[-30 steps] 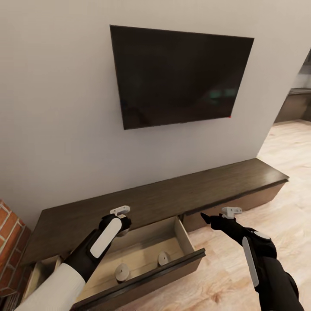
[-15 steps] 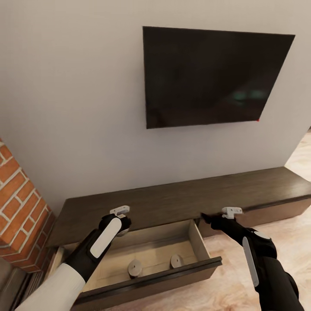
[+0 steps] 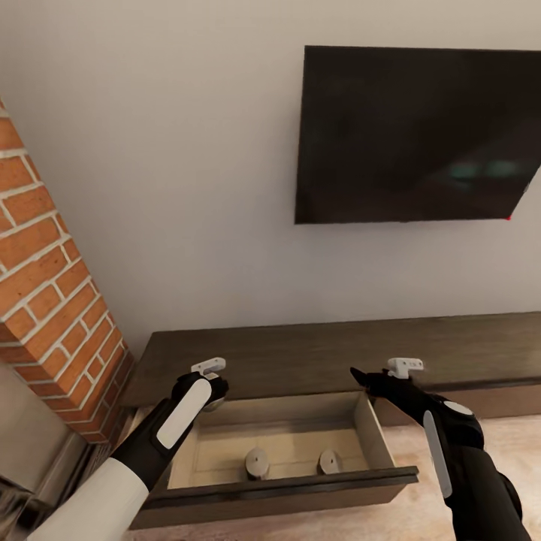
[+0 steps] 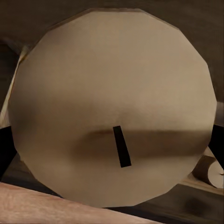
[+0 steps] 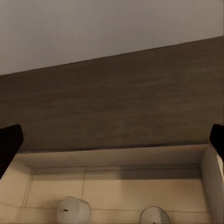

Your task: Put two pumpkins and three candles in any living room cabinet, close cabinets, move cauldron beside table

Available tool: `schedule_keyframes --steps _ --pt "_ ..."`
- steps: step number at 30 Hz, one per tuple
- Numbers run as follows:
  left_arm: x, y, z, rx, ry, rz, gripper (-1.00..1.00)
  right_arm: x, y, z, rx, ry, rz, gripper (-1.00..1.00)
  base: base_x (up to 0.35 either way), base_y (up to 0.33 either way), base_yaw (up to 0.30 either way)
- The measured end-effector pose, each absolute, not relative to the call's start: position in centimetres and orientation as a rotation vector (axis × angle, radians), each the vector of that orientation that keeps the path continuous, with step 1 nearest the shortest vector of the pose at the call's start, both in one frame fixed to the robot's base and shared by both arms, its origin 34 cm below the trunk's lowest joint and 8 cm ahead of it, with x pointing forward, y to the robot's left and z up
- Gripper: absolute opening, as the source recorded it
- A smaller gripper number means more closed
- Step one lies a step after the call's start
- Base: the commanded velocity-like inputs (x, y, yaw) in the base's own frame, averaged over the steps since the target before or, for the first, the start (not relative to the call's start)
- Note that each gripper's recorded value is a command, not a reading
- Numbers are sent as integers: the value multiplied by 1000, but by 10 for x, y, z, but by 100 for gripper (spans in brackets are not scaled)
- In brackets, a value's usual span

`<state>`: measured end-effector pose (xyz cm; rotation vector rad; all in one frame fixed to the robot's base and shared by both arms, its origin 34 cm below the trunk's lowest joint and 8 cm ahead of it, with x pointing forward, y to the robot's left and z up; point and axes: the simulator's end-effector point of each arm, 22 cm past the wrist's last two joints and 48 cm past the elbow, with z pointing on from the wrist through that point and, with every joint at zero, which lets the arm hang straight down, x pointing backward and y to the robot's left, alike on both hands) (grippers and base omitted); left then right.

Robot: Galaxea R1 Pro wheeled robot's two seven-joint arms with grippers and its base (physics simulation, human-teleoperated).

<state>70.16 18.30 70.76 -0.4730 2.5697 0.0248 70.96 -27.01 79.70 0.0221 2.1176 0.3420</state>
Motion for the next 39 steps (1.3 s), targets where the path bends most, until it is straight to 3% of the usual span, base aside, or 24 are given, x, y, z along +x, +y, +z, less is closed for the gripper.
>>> schedule_keyframes --steps 13,25,35,39 --pt "702 183 708 -474 2569 23 -100 710 -269 798 20 2115 344 100 121 -87 265" --pt "701 186 708 -457 2570 50 -100 709 -269 798 18 2117 353 100 130 -30 17" --pt "698 190 705 -447 2585 63 -100 698 -233 808 -83 2096 563 100 1 0 0" --pt "618 219 597 -494 2862 175 -100 684 -213 808 -113 2122 704 100 0 0 0"
